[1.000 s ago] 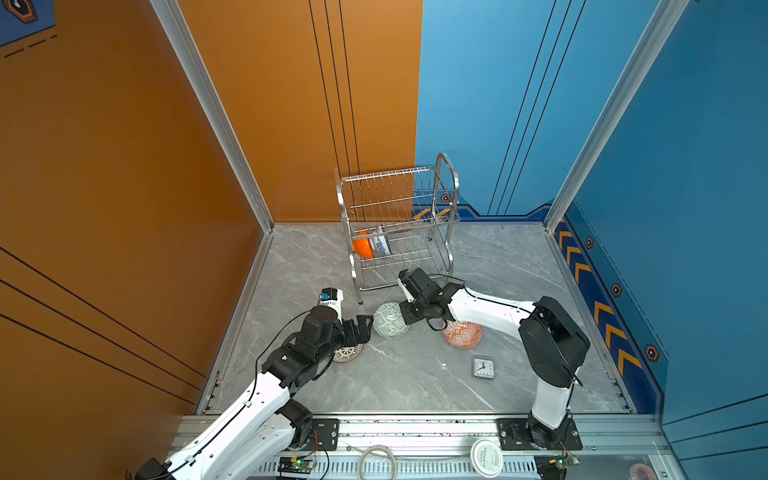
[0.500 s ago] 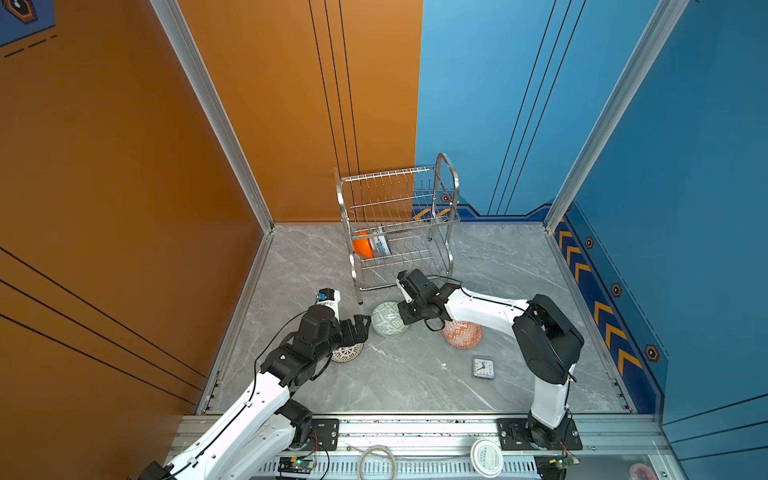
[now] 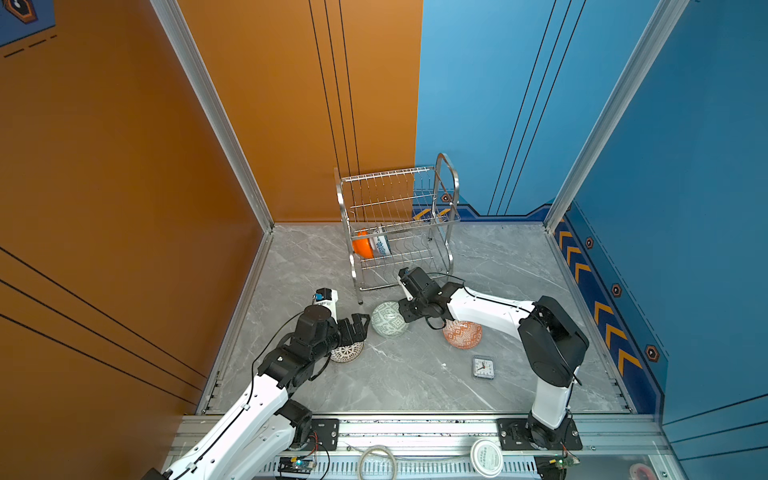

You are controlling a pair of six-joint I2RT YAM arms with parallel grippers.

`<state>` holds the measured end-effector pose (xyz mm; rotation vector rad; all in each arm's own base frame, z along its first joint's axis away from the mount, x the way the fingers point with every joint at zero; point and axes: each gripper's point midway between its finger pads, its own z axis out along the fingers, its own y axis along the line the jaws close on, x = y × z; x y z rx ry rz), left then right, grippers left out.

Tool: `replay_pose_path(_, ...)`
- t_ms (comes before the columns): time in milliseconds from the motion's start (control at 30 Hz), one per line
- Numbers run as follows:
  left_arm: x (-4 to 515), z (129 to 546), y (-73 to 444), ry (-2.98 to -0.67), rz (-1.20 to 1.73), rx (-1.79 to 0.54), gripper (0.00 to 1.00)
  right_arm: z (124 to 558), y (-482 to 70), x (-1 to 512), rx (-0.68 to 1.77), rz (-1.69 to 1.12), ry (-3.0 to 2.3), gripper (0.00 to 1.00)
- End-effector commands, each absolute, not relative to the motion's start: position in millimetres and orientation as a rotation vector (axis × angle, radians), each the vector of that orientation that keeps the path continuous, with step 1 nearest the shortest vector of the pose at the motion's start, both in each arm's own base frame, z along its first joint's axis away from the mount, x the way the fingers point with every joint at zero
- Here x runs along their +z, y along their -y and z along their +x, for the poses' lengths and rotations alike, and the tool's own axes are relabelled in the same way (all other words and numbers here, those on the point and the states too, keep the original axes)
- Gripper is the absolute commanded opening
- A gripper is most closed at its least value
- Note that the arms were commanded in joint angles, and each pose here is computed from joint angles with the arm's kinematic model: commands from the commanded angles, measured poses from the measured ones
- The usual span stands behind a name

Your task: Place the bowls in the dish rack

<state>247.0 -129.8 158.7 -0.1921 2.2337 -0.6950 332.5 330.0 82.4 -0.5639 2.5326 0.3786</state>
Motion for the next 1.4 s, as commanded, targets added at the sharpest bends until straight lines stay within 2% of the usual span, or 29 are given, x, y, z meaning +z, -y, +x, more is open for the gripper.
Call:
replay_pose_path(0, 154, 243, 129, -2.247, -0.209, -0.727, 0.98, 328, -319, 94, 0.31, -0.583, -2.513, 0.55)
replay_pose_path(133, 156, 244, 128, -2.237, -0.226, -0.747, 0.98, 324, -320, 103, 0.261, -0.626, -2.475, 0.67)
replay_pose_path(300, 160, 246, 126, -2.224, -0.256, -0.781, 0.98, 316, -326, 116, 0.218, -0.684, -2.413, 1.0)
replay_pose_path(633, 161, 249, 115, -2.181, -0.374, -0.883, 0.98, 286, -357, 122, 0.217, -0.876, -2.331, 1.0)
replay_pose_path(1000, 160, 249, 106, -2.164, -0.425, -0.912, 0.98, 253, -379, 94, 0.201, -1.112, -2.318, 0.81)
replay_pose_path(1100, 160, 249, 106, -2.165, -0.425, -0.914, 0.98, 253, -382, 85, 0.198, -1.13, -2.331, 0.72)
replay_pose_path(1367, 159, 248, 104, -2.166, -0.433, -0.912, 0.98, 252, -393, 71, 0.182, -1.184, -2.342, 0.67)
